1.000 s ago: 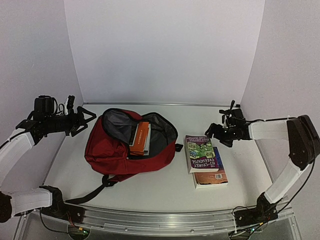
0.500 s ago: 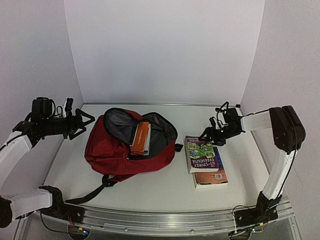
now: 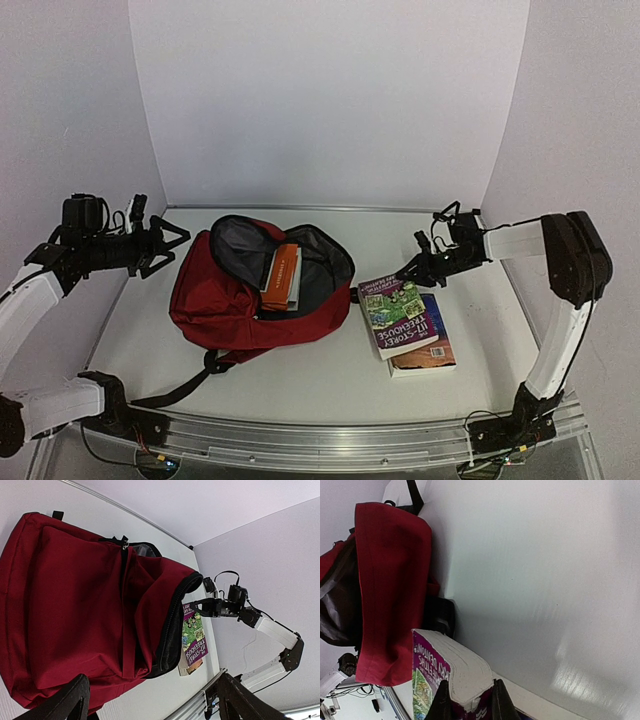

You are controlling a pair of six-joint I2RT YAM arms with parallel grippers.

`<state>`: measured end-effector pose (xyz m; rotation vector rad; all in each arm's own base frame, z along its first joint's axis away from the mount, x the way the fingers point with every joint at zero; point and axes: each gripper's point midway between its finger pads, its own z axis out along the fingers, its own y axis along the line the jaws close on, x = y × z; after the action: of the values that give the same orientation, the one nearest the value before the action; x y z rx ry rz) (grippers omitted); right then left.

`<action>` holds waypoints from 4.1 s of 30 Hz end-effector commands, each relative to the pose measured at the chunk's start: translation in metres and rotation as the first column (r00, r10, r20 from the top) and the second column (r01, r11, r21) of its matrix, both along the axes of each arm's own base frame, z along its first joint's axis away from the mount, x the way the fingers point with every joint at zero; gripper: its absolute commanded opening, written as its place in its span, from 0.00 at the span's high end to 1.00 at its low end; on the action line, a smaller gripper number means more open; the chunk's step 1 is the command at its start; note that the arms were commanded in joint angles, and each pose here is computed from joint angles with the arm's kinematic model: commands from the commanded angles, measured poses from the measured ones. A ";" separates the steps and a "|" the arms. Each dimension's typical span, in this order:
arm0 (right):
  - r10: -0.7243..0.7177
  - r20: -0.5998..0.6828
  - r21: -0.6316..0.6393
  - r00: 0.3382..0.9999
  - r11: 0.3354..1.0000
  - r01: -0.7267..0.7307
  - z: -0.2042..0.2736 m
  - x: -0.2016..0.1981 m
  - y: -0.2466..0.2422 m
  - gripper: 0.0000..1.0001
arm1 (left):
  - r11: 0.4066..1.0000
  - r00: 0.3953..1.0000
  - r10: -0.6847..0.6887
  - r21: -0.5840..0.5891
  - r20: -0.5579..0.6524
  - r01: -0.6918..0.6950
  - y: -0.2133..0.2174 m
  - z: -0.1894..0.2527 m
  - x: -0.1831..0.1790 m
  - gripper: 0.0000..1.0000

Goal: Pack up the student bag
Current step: Pick up the book from the center of the board, then place the book in the student bag.

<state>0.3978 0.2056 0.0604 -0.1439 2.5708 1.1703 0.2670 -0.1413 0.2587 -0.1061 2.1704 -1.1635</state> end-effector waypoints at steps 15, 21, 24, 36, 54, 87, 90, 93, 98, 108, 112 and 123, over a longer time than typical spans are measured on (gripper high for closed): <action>-0.036 0.411 0.160 0.911 0.987 -0.034 0.242 -0.053 0.022 1.00 | 0.966 0.931 -0.258 0.042 0.257 0.256 -0.093 0.087 -0.016 0.16; 0.138 0.463 0.158 0.876 0.959 -0.234 0.278 -0.097 0.088 1.00 | 0.921 0.853 -0.388 0.102 0.351 0.377 -0.137 0.118 -0.026 0.16; 0.207 0.477 0.174 0.854 0.931 -0.322 0.289 -0.113 0.113 1.00 | 0.868 0.794 -0.492 0.134 0.357 0.478 -0.169 0.119 -0.040 0.15; 0.428 0.529 0.227 0.733 0.760 -0.608 0.314 -0.168 0.156 1.00 | 0.681 0.623 -0.725 0.175 0.293 0.711 -0.238 0.086 -0.076 0.08; 0.380 0.528 0.180 0.759 0.824 -0.538 0.301 -0.149 0.162 0.81 | 0.567 0.528 -0.798 0.067 0.291 0.821 -0.256 0.085 -0.098 0.89; -0.045 0.506 0.538 0.861 0.797 -0.274 0.300 -0.137 0.088 0.02 | 0.817 0.756 -0.243 -0.292 0.608 0.497 -0.199 0.189 -0.047 1.00; -0.038 0.498 0.538 0.866 0.797 -0.275 0.295 -0.134 0.094 0.02 | 0.801 0.747 -0.250 -0.303 0.616 0.517 -0.199 0.191 -0.050 1.00; -0.030 0.497 0.544 0.867 0.790 -0.284 0.294 -0.132 0.098 0.02 | 0.793 0.744 -0.252 -0.309 0.619 0.526 -0.199 0.192 -0.053 1.00; -0.009 0.527 0.570 0.850 0.745 -0.345 0.312 -0.143 0.101 0.21 | 0.822 0.771 -0.245 -0.296 0.588 0.486 -0.197 0.182 -0.047 1.00; -0.044 0.573 0.647 0.818 0.637 -0.419 0.350 -0.169 0.090 0.83 | 0.892 0.845 -0.178 -0.280 0.504 0.355 -0.190 0.154 -0.020 1.00; -0.141 0.537 0.668 0.832 0.673 -0.317 0.344 -0.150 0.085 1.00 | 0.939 0.893 -0.194 -0.188 0.405 0.289 -0.195 0.119 -0.002 0.83; -0.405 0.566 0.207 0.718 0.913 0.351 0.269 -0.055 0.021 1.00 | 0.906 0.937 -0.335 0.305 0.099 0.292 -0.224 -0.031 0.018 0.25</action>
<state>0.3189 0.2772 0.3002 -0.0438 1.9157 1.2957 0.2937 -0.3536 0.2671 0.3124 2.1123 -1.1577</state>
